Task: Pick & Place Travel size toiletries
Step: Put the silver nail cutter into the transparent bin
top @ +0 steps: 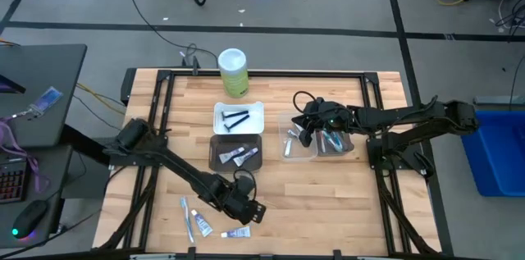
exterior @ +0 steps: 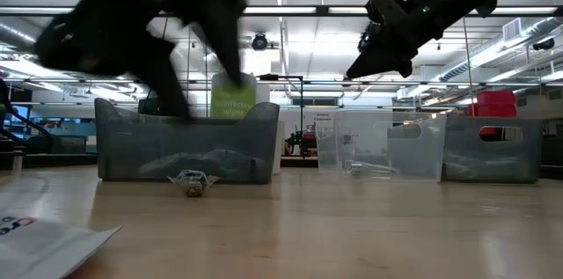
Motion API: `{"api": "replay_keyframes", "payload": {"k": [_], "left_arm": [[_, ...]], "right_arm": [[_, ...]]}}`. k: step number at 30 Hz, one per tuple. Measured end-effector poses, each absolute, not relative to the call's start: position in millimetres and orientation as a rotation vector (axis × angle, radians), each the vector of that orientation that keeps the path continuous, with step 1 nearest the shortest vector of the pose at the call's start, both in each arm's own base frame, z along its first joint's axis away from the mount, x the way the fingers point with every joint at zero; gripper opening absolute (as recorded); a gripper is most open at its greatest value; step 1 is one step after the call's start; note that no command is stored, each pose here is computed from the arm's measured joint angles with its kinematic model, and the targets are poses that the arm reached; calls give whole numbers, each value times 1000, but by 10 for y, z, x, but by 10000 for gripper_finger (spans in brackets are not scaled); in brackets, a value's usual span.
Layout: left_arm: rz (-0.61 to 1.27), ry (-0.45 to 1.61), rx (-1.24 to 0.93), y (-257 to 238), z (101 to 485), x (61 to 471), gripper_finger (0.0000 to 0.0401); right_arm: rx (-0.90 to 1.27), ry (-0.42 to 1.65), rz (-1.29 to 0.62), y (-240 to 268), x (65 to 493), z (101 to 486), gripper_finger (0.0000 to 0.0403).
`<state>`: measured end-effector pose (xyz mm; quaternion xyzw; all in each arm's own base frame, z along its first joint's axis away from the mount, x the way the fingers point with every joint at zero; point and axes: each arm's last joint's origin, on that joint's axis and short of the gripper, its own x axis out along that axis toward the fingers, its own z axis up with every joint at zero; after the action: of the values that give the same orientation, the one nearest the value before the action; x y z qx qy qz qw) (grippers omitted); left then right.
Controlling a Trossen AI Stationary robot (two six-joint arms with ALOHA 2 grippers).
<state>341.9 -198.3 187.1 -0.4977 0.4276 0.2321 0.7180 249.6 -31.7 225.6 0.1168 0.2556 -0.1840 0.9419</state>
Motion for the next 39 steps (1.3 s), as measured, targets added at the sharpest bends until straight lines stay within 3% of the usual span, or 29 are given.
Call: {"api": "replay_keyframes", "payload": {"k": [5, 14, 39], "left_arm": [[650, 1028, -1170, -1952, 1675, 3406, 181], [802, 942, -1154, -1788, 1612, 3439, 181], [889, 1075, -1134, -1546, 1576, 3441, 180]], "right_arm": [[239, 513, -374, -318, 2500, 2263, 14], [236, 507, -373, -318, 2503, 2268, 14], [236, 488, -372, -319, 2513, 2283, 14]]}}
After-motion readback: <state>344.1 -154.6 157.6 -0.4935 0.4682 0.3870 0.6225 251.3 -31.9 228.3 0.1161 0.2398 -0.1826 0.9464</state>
